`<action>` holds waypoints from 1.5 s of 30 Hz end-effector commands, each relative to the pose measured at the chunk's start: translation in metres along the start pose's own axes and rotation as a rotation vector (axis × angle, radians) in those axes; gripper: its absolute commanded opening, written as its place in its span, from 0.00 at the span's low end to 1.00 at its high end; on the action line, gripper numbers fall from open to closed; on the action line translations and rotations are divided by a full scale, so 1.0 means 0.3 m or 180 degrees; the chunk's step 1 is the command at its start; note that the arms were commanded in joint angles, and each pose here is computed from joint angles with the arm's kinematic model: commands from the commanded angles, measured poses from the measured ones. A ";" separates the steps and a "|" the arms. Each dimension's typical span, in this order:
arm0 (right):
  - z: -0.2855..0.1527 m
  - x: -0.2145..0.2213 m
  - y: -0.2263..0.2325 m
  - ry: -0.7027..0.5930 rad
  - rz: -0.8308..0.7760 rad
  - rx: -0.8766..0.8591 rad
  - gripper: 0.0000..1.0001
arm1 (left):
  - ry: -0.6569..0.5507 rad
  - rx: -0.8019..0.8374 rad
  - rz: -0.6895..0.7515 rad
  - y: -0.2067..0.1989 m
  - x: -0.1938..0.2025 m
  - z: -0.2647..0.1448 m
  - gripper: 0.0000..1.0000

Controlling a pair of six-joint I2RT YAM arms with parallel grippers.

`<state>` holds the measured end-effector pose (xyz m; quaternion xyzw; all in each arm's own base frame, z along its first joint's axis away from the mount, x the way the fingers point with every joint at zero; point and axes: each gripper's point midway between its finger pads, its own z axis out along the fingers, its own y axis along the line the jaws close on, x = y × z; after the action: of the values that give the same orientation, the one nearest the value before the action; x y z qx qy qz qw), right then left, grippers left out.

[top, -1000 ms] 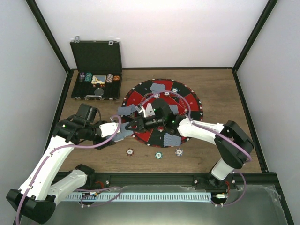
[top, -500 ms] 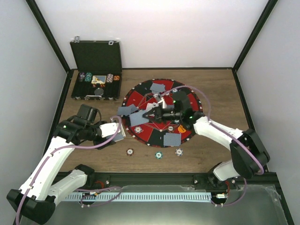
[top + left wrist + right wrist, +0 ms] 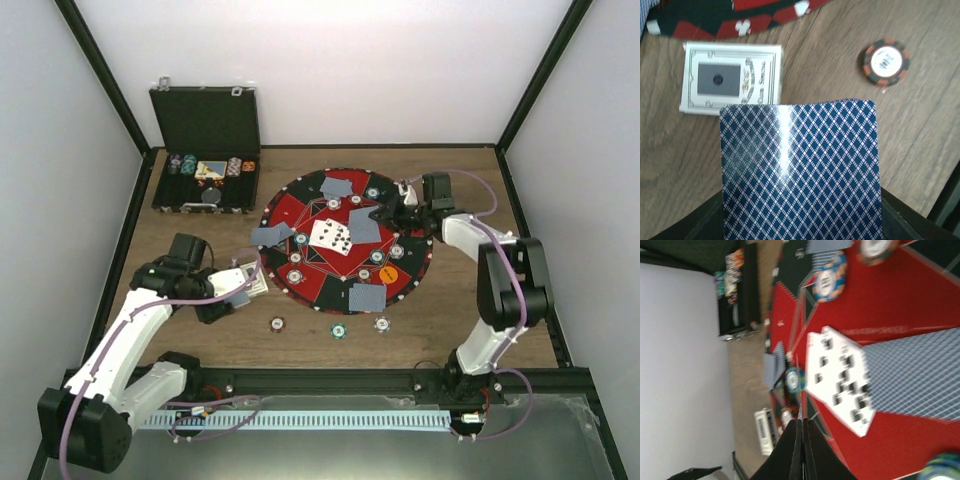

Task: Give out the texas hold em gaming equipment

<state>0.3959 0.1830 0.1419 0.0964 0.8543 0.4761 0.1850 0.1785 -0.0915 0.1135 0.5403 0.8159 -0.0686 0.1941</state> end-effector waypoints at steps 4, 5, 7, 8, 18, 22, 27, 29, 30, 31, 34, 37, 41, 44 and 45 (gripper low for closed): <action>0.062 -0.095 -0.188 0.0025 0.0058 0.0388 0.01 | 0.0136 -0.0030 -0.0177 0.062 0.136 0.078 0.06; 0.067 -0.106 -0.204 0.0007 0.0057 0.0445 0.01 | 0.0170 0.0008 -0.0223 0.064 0.152 0.094 0.06; 0.073 -0.120 -0.226 0.0002 0.0058 0.0512 0.01 | 0.0225 0.0134 -0.0254 0.048 0.174 0.119 0.06; 0.074 -0.129 -0.236 -0.0011 0.0054 0.0553 0.01 | 0.0242 0.0179 -0.0241 0.037 0.182 0.129 0.06; 0.079 -0.128 -0.315 0.0008 0.0109 0.0809 0.17 | 0.0118 0.0102 0.0125 -0.008 0.205 0.164 0.08; 0.042 -0.128 -0.283 -0.0058 0.0051 0.0841 0.43 | 0.0113 0.0231 0.0022 -0.006 0.203 0.199 0.14; -0.001 -0.130 -0.240 -0.0123 -0.0027 0.0872 0.63 | 0.0078 0.0284 0.0079 -0.006 0.197 0.222 0.31; -0.015 -0.126 -0.218 -0.0126 -0.0052 0.0862 0.70 | 0.0092 0.0285 0.0098 -0.004 0.201 0.231 0.45; -0.025 -0.126 -0.207 -0.0136 -0.0066 0.0856 0.74 | 0.0100 0.0296 0.0115 -0.006 0.202 0.234 0.54; -0.037 -0.127 -0.189 -0.0158 -0.0096 0.0840 0.77 | 0.0117 0.0310 0.0122 -0.008 0.207 0.238 0.61; -0.065 -0.128 -0.160 -0.0205 -0.0151 0.0859 0.86 | 0.0161 0.0350 0.0144 -0.016 0.218 0.243 0.81; -0.094 -0.132 -0.128 -0.0246 -0.0215 0.0877 0.92 | 0.0189 0.0408 0.0113 -0.016 0.213 0.228 0.91; -0.128 -0.142 -0.082 -0.0295 -0.0314 0.0893 1.00 | 0.0186 0.0492 0.0064 -0.014 0.189 0.188 1.00; -0.157 -0.157 -0.051 -0.0365 -0.0379 0.0922 1.00 | 0.0131 0.0393 0.0075 0.013 0.159 0.151 1.00; -0.168 -0.160 -0.043 -0.0396 -0.0403 0.0947 1.00 | 0.0102 0.0355 0.0092 0.024 0.146 0.137 1.00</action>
<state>0.4147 0.1306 0.1336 0.1059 0.9083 0.3427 0.2152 0.1730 -0.0576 0.0365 0.5575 0.8146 -0.0969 0.1271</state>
